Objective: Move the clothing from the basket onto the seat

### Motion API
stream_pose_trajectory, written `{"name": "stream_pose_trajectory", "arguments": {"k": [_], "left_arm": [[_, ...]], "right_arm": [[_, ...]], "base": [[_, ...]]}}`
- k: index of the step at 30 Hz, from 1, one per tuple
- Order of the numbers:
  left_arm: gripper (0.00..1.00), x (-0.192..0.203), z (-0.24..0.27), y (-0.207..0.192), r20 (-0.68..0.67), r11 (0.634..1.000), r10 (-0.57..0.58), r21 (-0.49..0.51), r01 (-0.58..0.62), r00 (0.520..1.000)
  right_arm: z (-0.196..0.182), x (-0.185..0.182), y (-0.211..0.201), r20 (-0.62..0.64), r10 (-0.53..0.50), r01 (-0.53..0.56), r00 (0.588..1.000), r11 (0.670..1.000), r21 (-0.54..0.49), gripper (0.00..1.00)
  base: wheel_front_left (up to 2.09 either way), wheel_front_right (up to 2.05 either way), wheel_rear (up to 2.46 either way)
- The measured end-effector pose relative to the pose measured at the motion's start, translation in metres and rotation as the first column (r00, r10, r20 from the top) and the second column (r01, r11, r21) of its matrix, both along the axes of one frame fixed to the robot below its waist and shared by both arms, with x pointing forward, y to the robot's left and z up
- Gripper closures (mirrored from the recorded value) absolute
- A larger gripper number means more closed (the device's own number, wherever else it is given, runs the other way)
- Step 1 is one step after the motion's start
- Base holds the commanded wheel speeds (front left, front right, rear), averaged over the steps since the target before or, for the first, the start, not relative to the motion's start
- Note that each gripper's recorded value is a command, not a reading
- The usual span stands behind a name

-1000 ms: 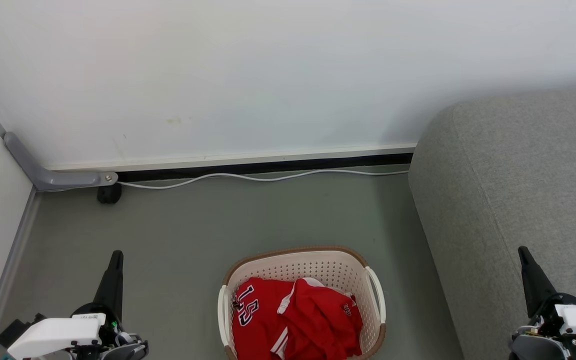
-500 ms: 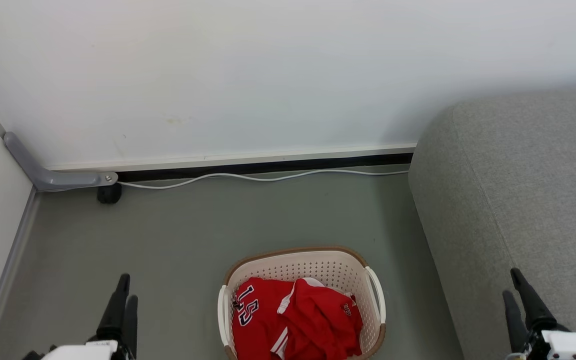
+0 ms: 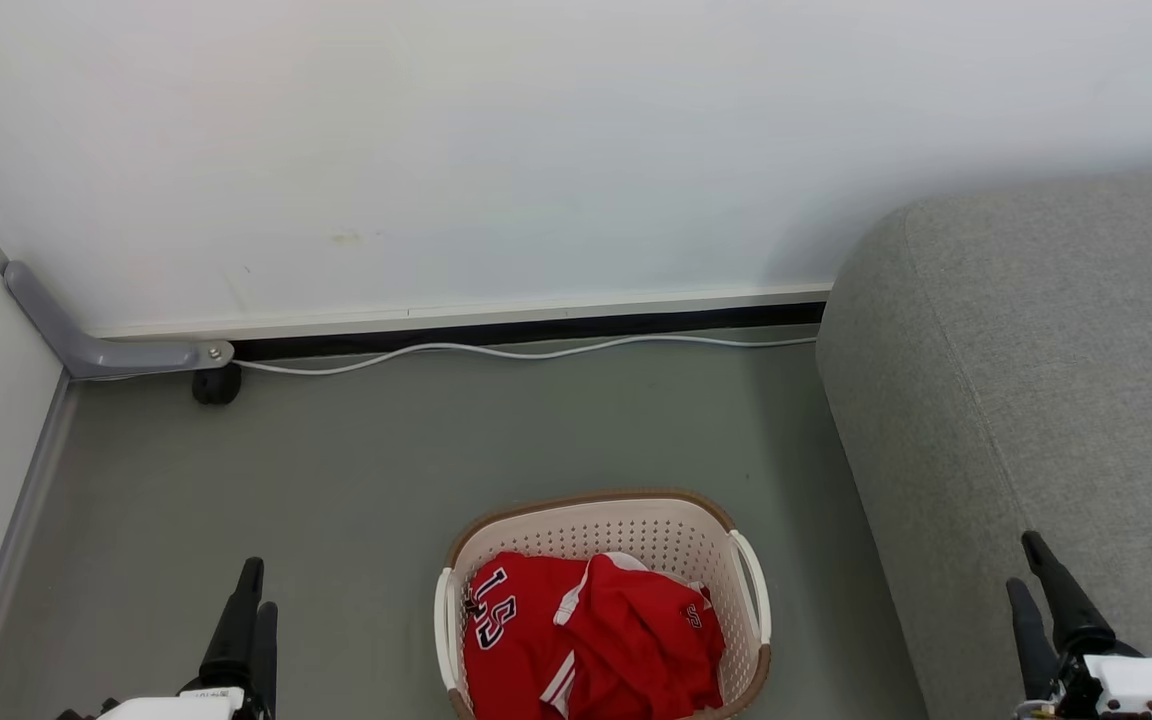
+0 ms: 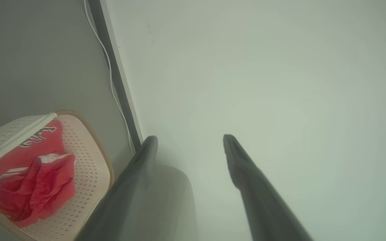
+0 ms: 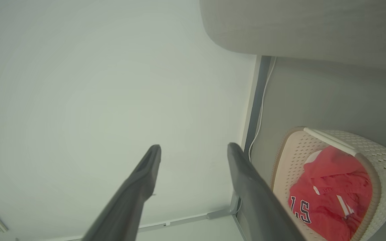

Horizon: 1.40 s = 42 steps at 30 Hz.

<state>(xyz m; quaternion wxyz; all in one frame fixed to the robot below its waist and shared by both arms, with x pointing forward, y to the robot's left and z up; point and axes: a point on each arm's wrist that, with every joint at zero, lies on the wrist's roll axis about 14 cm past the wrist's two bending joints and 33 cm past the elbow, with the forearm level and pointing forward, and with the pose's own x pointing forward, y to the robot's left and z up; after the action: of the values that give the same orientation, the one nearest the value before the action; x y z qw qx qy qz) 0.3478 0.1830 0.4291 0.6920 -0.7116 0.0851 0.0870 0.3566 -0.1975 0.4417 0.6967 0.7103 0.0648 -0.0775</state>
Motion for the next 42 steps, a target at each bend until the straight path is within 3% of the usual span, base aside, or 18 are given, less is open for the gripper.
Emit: {"name": "stream_pose_trajectory", "arguments": {"k": [16, 24, 33, 42], "left_arm": [[0.0, 0.009, 0.006, -0.003, 0.012, 0.989, -0.029, 0.149, 0.027, 1.0], [0.0, 0.017, 0.013, -0.005, 0.03, 0.96, -0.063, 0.273, 0.053, 0.998], [0.0, 0.024, 0.02, -0.017, 0.021, 0.884, -0.14, 0.452, 0.115, 0.99], [0.0, 0.026, 0.018, -0.025, -0.019, 0.774, -0.189, 0.612, 0.161, 0.982]], "right_arm": [[0.019, 0.019, -0.002, 0.045, 0.039, -0.032, 0.998, 0.991, -0.132, 0.0], [0.027, 0.028, -0.003, 0.059, 0.07, -0.054, 0.996, 0.969, -0.242, 0.0], [0.034, 0.036, -0.009, 0.065, 0.098, -0.064, 0.993, 0.914, -0.401, 0.0], [0.041, 0.042, -0.006, 0.064, 0.155, -0.093, 0.986, 0.823, -0.56, 0.0]], "base": [[0.0, 0.0, 0.0], [0.0, 0.0, 0.0], [0.0, 0.0, 0.0], [0.0, 0.0, 0.0]]}}
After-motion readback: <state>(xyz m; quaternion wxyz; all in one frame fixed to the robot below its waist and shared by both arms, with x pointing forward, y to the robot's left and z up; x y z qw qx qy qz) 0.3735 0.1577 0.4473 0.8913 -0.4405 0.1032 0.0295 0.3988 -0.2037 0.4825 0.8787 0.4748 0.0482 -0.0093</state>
